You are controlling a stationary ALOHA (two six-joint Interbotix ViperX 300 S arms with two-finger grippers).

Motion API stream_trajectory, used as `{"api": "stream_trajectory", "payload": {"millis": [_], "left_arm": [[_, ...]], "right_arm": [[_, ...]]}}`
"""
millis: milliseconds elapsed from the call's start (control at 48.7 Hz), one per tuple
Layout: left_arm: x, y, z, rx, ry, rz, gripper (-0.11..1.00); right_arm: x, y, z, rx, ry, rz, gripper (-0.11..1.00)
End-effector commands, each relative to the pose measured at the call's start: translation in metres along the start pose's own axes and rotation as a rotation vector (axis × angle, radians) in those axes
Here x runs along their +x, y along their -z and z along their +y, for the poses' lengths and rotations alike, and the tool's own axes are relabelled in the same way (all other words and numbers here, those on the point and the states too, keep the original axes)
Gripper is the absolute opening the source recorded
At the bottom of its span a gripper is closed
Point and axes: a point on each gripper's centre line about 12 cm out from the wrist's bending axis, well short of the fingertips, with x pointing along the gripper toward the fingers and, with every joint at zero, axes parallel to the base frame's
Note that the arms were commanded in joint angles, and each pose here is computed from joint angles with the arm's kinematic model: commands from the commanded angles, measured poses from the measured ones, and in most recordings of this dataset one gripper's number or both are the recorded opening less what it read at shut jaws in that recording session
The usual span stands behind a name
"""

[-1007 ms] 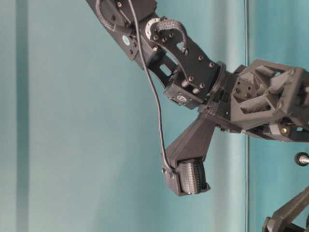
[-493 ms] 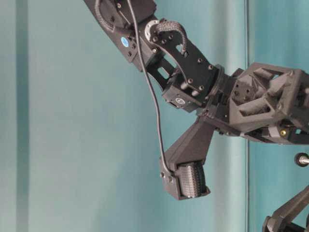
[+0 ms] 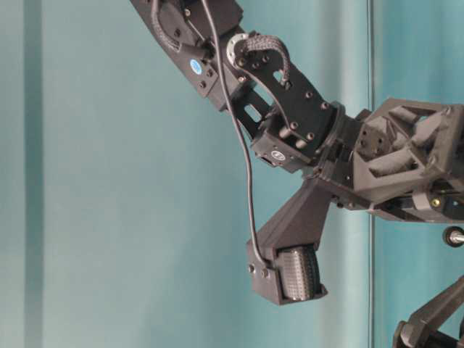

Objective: Insert the USB cable into the female connector supported by the left arm.

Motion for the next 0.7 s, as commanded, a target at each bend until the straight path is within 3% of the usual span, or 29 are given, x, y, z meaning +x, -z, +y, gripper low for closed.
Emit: {"api": "stream_trajectory", "payload": {"millis": [0,267,390,678], "left_arm": [[0.014,-0.013,-0.015,0.046,0.048,-0.039,0.61],[0.012,-0.013,-0.017,0.037,0.053,-0.034,0.61],[0.011,-0.015,-0.019,0.034,0.060,-0.039,0.63],[0.008,-0.015,-0.017,0.024,0.053,-0.008,0.84]], "right_arm": [[-0.014,-0.028,0.000,-0.010,0.004,-0.093,0.21],[-0.020,-0.019,0.000,0.002,0.002,-0.078,0.21],[-0.020,-0.018,0.001,0.060,-0.002,-0.076,0.21],[-0.030,-0.018,0.003,0.075,-0.008,-0.094,0.23]]}}
